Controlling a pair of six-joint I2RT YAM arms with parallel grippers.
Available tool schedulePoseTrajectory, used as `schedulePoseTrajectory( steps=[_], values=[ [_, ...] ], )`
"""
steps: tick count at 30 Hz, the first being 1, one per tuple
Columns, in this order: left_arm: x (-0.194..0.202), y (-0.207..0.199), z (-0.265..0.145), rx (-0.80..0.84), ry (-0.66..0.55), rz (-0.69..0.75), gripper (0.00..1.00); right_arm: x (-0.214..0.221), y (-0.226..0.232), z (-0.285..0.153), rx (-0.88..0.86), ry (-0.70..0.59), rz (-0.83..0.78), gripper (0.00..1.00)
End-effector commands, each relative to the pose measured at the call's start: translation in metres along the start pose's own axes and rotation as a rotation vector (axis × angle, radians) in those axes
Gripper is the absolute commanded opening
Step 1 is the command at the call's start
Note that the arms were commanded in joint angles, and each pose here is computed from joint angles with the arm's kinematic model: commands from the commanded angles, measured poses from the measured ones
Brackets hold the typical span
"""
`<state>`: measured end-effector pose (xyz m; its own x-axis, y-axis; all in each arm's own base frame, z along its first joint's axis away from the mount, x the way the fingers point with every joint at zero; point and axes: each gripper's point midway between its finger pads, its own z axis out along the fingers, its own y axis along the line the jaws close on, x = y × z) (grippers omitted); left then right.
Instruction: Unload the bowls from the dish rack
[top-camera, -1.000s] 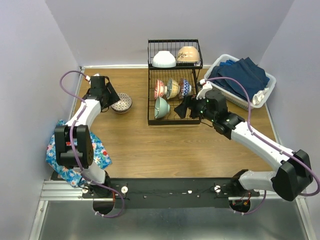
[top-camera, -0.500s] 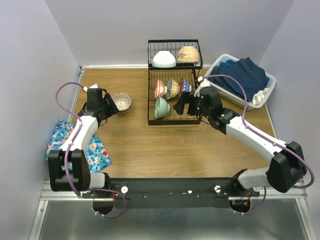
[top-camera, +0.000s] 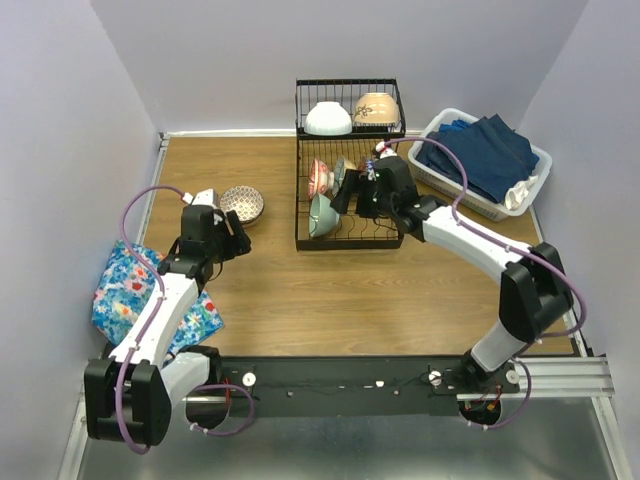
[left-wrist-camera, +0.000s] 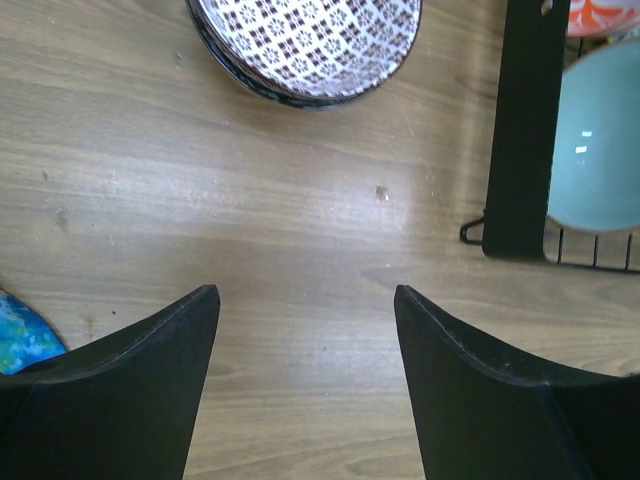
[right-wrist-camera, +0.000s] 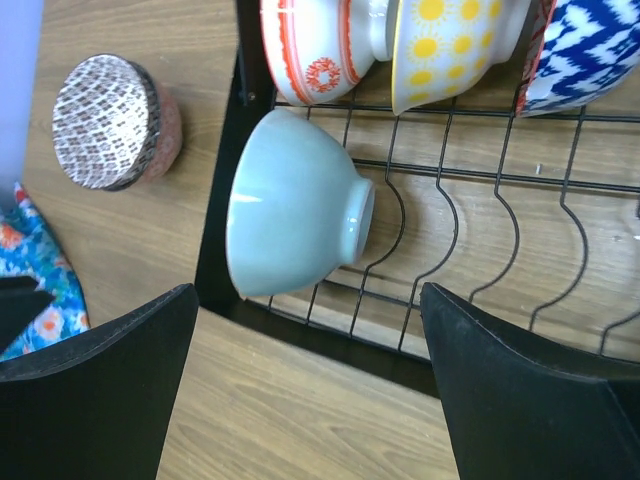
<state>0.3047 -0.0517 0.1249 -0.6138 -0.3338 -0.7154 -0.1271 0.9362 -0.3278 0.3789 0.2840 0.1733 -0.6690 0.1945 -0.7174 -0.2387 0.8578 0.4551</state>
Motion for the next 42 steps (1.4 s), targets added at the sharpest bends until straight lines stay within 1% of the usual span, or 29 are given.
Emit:
schedulePoseTrajectory(
  steps=[1, 6, 12, 22, 31, 32, 34, 36, 38, 40, 42],
  values=[
    [-0.012, -0.009, -0.006, 0.028, -0.070, 0.080, 0.80, 0.008, 0.007, 0.019, 0.014, 0.053, 0.068, 1.00],
    [-0.023, -0.012, -0.011, 0.018, -0.121, 0.102, 0.82, 0.027, 0.009, 0.045, 0.024, 0.113, 0.101, 1.00],
    [-0.026, -0.018, -0.016, 0.028, -0.147, 0.117, 0.82, 0.043, 0.013, 0.064, -0.007, 0.161, 0.140, 1.00],
    [-0.026, -0.028, -0.020, 0.055, -0.162, 0.139, 0.82, 0.059, 0.010, 0.084, -0.019, 0.204, 0.109, 1.00],
    [-0.026, -0.031, -0.020, 0.061, -0.168, 0.146, 0.82, 0.059, 0.016, 0.086, -0.021, 0.215, 0.032, 0.92],
    [-0.025, -0.031, -0.021, 0.063, -0.166, 0.147, 0.82, 0.058, 0.018, 0.085, -0.021, 0.215, 0.023, 0.90],
    [-0.025, -0.032, -0.021, 0.066, -0.169, 0.147, 0.82, 0.057, 0.018, 0.085, -0.018, 0.213, 0.003, 0.89],
    [-0.026, -0.033, -0.022, 0.069, -0.173, 0.148, 0.82, 0.057, 0.020, 0.085, -0.016, 0.215, -0.008, 0.84],
    [-0.026, -0.033, -0.022, 0.071, -0.174, 0.148, 0.82, 0.060, 0.021, 0.083, -0.009, 0.224, -0.021, 0.76],
    [-0.026, -0.034, -0.022, 0.075, -0.174, 0.149, 0.82, 0.056, 0.024, 0.082, 0.004, 0.211, -0.040, 0.70],
    [-0.026, -0.034, -0.023, 0.074, -0.176, 0.148, 0.82, 0.053, 0.024, 0.081, 0.028, 0.202, -0.059, 0.60]
  ],
)
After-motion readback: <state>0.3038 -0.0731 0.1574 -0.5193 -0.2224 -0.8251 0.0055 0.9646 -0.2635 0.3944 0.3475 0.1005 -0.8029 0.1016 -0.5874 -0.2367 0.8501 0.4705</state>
